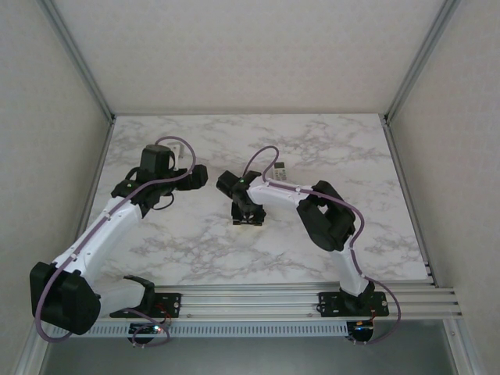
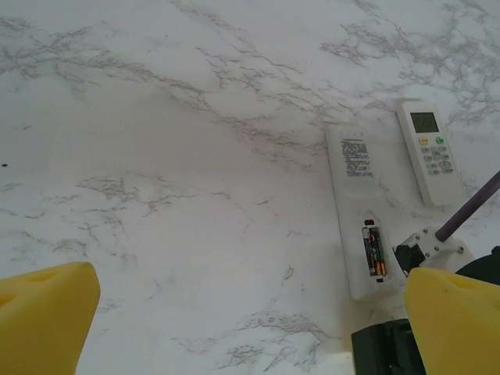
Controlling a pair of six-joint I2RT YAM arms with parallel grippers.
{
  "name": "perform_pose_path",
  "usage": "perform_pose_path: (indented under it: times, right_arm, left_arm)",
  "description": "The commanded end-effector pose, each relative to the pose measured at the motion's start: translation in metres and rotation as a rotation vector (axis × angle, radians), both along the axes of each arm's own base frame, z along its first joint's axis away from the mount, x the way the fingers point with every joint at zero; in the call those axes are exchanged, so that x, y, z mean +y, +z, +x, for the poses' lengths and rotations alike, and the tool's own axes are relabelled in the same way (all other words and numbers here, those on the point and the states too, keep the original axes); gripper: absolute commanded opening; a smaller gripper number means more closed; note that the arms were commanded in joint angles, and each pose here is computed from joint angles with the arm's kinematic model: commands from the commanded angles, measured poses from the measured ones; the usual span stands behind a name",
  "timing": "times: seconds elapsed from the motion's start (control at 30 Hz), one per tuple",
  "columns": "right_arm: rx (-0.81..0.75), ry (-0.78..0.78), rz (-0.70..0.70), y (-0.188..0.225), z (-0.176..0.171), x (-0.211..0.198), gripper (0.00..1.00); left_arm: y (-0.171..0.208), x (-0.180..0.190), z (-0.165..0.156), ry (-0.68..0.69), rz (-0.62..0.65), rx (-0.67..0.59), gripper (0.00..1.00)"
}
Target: Load the batteries into the remote control
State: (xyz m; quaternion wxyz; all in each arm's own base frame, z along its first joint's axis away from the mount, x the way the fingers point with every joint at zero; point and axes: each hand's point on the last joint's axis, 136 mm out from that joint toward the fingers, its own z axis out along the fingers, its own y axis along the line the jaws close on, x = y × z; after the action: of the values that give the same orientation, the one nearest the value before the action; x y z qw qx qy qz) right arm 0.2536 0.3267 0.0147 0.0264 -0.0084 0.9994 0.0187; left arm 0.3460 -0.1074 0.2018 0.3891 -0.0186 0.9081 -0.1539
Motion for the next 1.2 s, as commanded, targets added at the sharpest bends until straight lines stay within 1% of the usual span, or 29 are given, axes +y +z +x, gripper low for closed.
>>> perform_pose_path:
  times: [0.0, 0.1, 0.2, 0.3, 0.4, 0.47, 0.57, 0.63, 0.73, 0.8, 0.9, 0.97, 1.07, 1.13, 1.17]
  right_arm:
    - [0.055, -0.011, -0.030, -0.021, -0.011, -0.010, 0.38]
    - [0.062, -0.007, -0.047, -0.020, -0.017, -0.020, 0.35]
    - [0.051, 0.047, -0.055, -0.011, -0.021, -0.032, 0.31]
    - [0.043, 0.194, -0.078, 0.001, -0.024, -0.049, 0.30]
    - [0.024, 0.402, -0.105, 0.017, -0.024, -0.067, 0.29]
    - [0.013, 0.568, -0.102, 0.031, -0.026, -0.075, 0.29]
    - [0.032, 0.896, -0.082, 0.045, -0.039, -0.082, 0.28]
    - [0.076, 1.092, -0.106, 0.047, -0.049, -0.094, 0.30]
    - [0.154, 1.334, -0.148, 0.038, -0.056, -0.110, 0.33]
    - [0.204, 1.462, -0.182, 0.030, -0.055, -0.116, 0.33]
    - [0.227, 1.574, -0.224, 0.015, -0.045, -0.116, 0.33]
    - [0.190, 1.631, -0.243, 0.010, -0.040, -0.112, 0.33]
    - [0.156, 1.730, -0.335, 0.002, -0.037, -0.115, 0.39]
    - [0.152, 1.745, -0.369, -0.004, -0.035, -0.118, 0.43]
    - [0.140, 1.741, -0.387, -0.006, -0.033, -0.118, 0.47]
  left_arm:
    - [0.010, -0.002, 0.005, -0.008, 0.015, -0.034, 0.99]
    - [0.009, -0.002, 0.005, -0.008, 0.018, -0.034, 1.00]
    - [0.010, -0.002, 0.006, -0.009, 0.018, -0.034, 1.00]
    - [0.009, -0.003, 0.006, -0.010, 0.013, -0.032, 0.99]
    - [0.007, -0.005, 0.006, -0.014, 0.011, -0.026, 0.99]
    - [0.006, -0.006, 0.006, -0.017, 0.012, -0.025, 1.00]
    - [0.005, -0.009, 0.006, -0.024, 0.005, -0.022, 1.00]
    - [0.005, -0.012, 0.006, -0.031, -0.001, -0.023, 1.00]
    - [0.006, -0.013, 0.008, -0.034, -0.002, -0.025, 1.00]
    - [0.008, -0.015, 0.008, -0.039, -0.002, -0.026, 1.00]
    - [0.009, -0.015, 0.007, -0.042, -0.001, -0.031, 1.00]
    - [0.008, -0.013, 0.005, -0.037, 0.008, -0.030, 1.00]
    - [0.009, -0.009, 0.004, -0.024, 0.023, -0.039, 0.99]
    - [0.008, -0.009, 0.005, -0.023, 0.022, -0.040, 1.00]
    - [0.008, -0.010, 0.006, -0.027, 0.020, -0.039, 0.99]
